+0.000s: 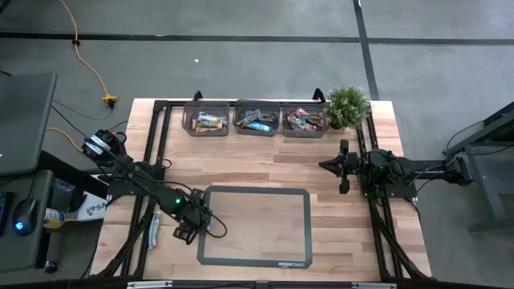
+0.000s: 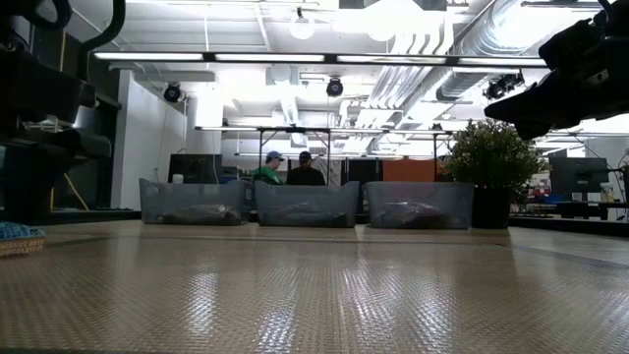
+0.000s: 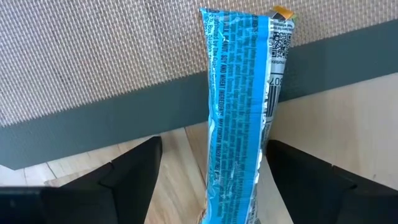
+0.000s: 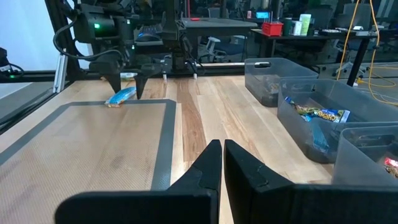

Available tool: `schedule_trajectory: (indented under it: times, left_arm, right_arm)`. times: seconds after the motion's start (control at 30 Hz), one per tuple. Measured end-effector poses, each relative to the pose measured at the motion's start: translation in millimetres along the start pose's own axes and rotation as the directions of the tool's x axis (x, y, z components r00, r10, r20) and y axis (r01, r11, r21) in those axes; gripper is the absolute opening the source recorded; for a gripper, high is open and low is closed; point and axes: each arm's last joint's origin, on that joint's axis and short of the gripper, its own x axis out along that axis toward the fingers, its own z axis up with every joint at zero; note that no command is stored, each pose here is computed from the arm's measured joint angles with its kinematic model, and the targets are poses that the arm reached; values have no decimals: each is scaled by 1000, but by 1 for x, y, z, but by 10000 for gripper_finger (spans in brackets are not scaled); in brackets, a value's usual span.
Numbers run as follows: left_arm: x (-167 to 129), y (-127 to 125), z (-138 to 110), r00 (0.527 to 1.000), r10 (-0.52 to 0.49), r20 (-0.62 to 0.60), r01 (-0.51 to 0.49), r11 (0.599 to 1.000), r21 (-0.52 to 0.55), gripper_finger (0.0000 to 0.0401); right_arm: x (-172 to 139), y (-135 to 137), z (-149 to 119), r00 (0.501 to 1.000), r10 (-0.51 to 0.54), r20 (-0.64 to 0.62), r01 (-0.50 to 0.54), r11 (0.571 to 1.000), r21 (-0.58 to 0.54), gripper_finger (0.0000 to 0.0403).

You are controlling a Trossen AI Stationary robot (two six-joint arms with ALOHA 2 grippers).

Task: Pick and place Granola Bars by type
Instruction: Put the orange granola bar into the left black bin

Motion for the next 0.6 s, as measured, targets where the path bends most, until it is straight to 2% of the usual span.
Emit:
schedule_trajectory:
  times: [0.2, 0.6]
  left_arm:
    - [1, 0, 0, 1000, 1, -2, -1, 1000, -9, 284]
    - [2, 0, 0, 1000, -4, 2, 4, 998, -56, 223]
  right_arm:
    - [0, 0, 0, 1000, 0, 0, 0, 1000, 0, 2]
    - [0, 0, 0, 1000, 0, 0, 0, 1000, 0, 2]
